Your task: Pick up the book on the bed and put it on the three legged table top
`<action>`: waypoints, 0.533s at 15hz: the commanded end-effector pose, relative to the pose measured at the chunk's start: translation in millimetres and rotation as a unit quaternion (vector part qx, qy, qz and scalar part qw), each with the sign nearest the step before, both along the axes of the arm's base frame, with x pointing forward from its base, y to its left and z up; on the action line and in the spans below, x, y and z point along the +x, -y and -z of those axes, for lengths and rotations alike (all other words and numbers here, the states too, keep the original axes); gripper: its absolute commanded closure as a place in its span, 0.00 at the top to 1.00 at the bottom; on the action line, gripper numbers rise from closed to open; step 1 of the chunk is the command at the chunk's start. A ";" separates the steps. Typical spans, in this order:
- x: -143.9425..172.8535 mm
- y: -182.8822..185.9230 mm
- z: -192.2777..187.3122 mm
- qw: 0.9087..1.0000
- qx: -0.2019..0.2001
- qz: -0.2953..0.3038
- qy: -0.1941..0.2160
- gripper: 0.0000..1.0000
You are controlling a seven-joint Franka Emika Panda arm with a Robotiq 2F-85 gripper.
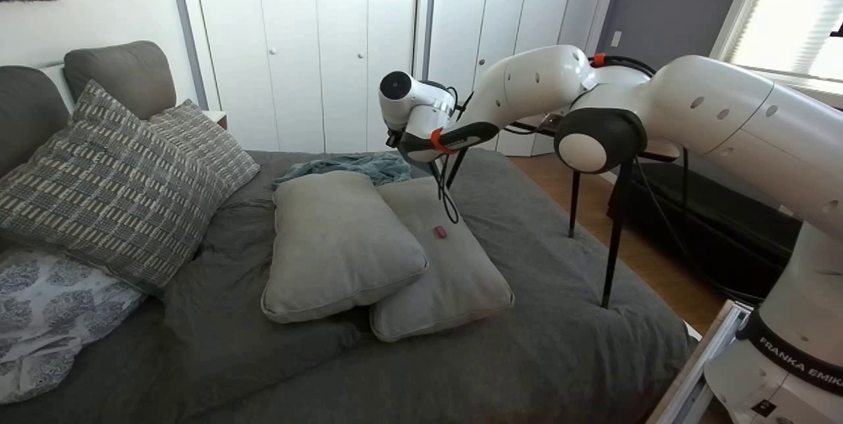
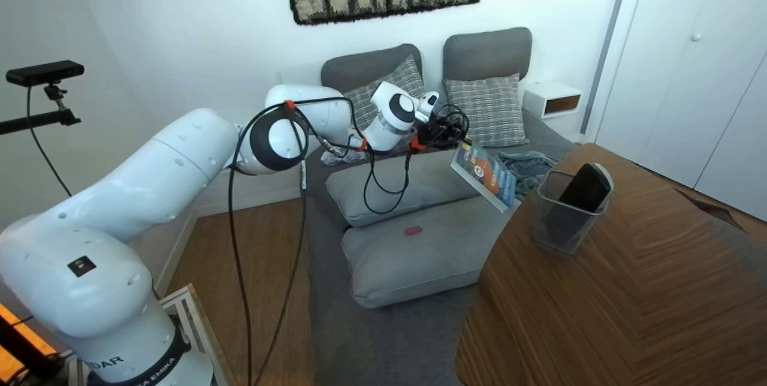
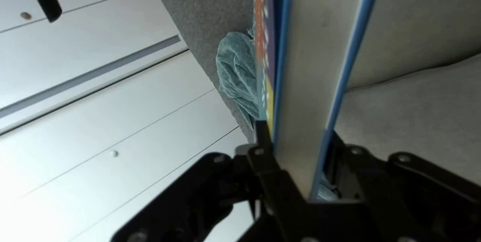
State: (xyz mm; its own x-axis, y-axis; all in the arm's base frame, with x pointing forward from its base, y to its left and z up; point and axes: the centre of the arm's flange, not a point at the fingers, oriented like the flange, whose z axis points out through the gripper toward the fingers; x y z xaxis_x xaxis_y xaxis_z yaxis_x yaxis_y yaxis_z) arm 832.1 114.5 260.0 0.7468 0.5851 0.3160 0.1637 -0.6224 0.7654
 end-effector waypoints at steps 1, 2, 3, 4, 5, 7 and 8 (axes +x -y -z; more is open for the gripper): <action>11.9 -33.6 -41.2 0.996 -0.083 -0.036 0.013 0.10; 12.4 -40.9 -49.2 0.994 -0.100 -0.041 0.013 0.10; 12.6 -47.0 -55.7 0.992 -0.117 -0.046 0.011 0.10; 13.2 -51.7 -63.8 0.990 -0.135 -0.048 0.011 0.10; 13.8 -55.4 -71.1 0.987 -0.152 -0.050 0.011 0.10; 16.4 -55.9 -88.2 0.981 -0.185 -0.051 0.012 0.10; 18.2 -54.4 -97.5 0.978 -0.200 -0.050 0.015 0.10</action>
State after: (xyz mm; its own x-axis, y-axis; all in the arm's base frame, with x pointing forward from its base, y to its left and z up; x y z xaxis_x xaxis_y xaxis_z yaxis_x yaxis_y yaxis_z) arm 829.6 167.1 319.9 0.6841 0.7134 0.1519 0.2070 -0.3895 0.8974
